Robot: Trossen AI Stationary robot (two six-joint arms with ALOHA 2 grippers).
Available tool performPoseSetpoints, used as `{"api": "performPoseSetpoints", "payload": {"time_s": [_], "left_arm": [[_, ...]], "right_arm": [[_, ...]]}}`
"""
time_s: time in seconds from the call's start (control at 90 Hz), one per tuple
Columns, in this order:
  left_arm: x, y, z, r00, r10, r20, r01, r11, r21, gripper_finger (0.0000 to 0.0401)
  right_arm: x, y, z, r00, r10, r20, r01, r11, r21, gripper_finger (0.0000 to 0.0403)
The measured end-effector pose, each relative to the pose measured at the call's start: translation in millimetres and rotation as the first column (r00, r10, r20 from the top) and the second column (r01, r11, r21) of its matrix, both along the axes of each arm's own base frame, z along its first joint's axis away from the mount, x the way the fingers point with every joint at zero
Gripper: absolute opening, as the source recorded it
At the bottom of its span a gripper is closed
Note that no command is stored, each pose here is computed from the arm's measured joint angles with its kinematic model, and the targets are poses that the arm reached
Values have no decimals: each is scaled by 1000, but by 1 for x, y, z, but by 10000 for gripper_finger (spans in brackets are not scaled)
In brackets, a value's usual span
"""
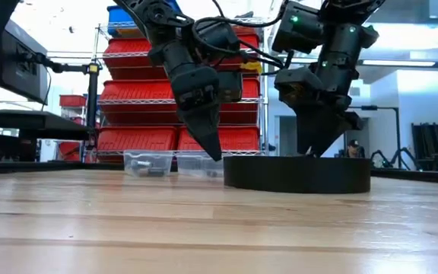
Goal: Insert battery
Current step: Insert the black battery into the wall clock
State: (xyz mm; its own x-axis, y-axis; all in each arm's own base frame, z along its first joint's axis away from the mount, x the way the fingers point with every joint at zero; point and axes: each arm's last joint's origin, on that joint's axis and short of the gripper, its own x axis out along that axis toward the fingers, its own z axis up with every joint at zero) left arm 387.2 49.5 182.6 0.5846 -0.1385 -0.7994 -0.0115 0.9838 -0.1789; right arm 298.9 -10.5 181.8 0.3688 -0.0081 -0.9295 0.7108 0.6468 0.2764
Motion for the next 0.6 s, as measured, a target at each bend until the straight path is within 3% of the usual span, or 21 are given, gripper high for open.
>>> {"api": "performPoseSetpoints", "payload": {"time_s": [0.422,0.6], "left_arm": [[0,1,2,1000,-3,-10,3,1000,5,77],[-1,13,25,999,-37,-13,38,995,89,77]], "right_arm": [[-1,10,23,997,65,-37,-66,997,-33,117],[-22,29,38,998,29,-62,-40,984,-176,100]]}}
